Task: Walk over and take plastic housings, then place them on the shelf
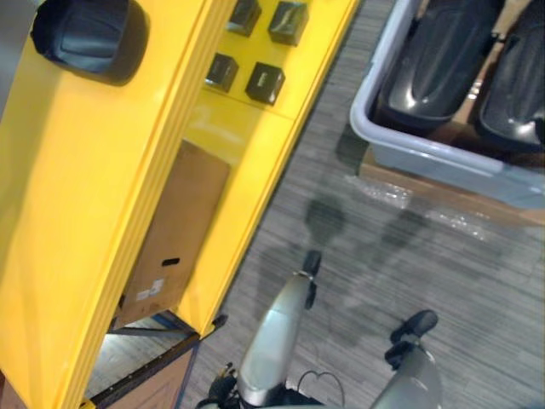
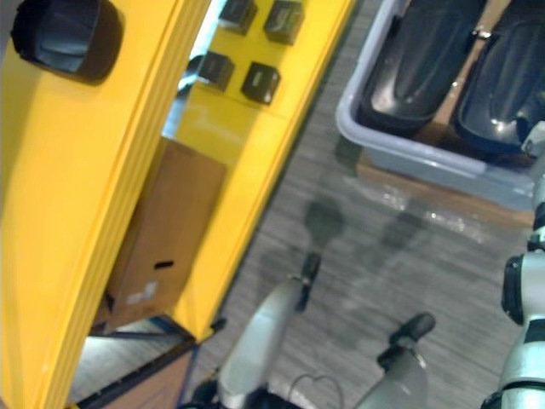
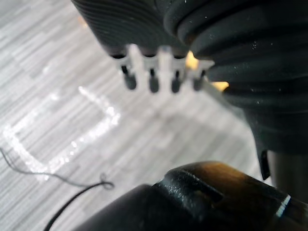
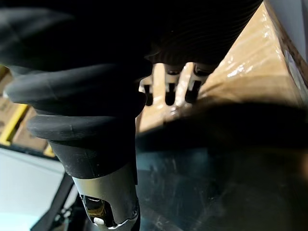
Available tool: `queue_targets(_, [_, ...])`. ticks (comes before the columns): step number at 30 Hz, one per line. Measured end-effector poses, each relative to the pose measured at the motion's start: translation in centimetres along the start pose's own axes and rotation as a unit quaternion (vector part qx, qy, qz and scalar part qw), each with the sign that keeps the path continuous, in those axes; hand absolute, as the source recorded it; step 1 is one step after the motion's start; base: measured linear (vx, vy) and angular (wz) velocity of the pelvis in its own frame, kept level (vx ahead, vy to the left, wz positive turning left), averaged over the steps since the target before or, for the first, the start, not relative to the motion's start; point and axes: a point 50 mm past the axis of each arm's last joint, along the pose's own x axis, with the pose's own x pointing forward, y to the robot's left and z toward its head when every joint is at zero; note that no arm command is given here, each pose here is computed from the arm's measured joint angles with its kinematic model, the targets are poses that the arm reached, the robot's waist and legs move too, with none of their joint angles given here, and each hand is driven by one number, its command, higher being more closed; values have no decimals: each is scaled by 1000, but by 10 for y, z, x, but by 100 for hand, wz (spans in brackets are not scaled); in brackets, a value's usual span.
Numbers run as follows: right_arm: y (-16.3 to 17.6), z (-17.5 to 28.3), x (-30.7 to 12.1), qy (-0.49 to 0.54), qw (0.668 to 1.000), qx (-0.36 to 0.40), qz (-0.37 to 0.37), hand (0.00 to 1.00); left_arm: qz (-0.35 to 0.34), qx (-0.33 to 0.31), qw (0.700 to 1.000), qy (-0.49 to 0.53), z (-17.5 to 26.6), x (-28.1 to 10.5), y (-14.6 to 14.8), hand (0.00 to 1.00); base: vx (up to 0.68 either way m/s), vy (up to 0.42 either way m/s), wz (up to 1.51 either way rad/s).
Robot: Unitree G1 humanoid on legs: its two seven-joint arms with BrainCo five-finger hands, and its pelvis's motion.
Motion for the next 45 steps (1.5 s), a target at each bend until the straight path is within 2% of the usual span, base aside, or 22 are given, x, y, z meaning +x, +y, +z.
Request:
queue_targets(1, [-3, 3, 1, 0, 1000, -11, -5, 100, -2, -5, 1000, 0, 0, 0, -1, 0, 24, -4, 14])
queue_targets(7, [-22, 1, 4, 18, 993, -105, -42, 100, -9, -6, 1000, -7, 0, 0, -4, 0, 6, -3, 3])
queue_targets(11, [-46, 7, 8, 29, 979, -183, -88, 100, -19, -6, 1000, -13, 1, 0, -5, 0, 30, -17, 0])
queue_targets(23, [-62, -6, 7, 98, 943, -296, -118, 100, -25, -20, 999, -24, 4, 0, -4, 0, 9, -20, 1])
queue_targets(31, [-43, -21, 7, 75, 948, -299, -79, 100, -31, -26, 995, -88, 32, 0, -6, 0, -49, -22, 0])
queue_targets(38, [6, -32, -4, 3, 963, -267, -32, 100, -5, -32, 985, -171, 69, -5, 2, 0, -48, -43, -7])
queue_targets(45, [63, -18, -32, -108, 977, -184, 12, 100, 8, -29, 960, -279, 121, -23, 1, 0, -21, -33, -14])
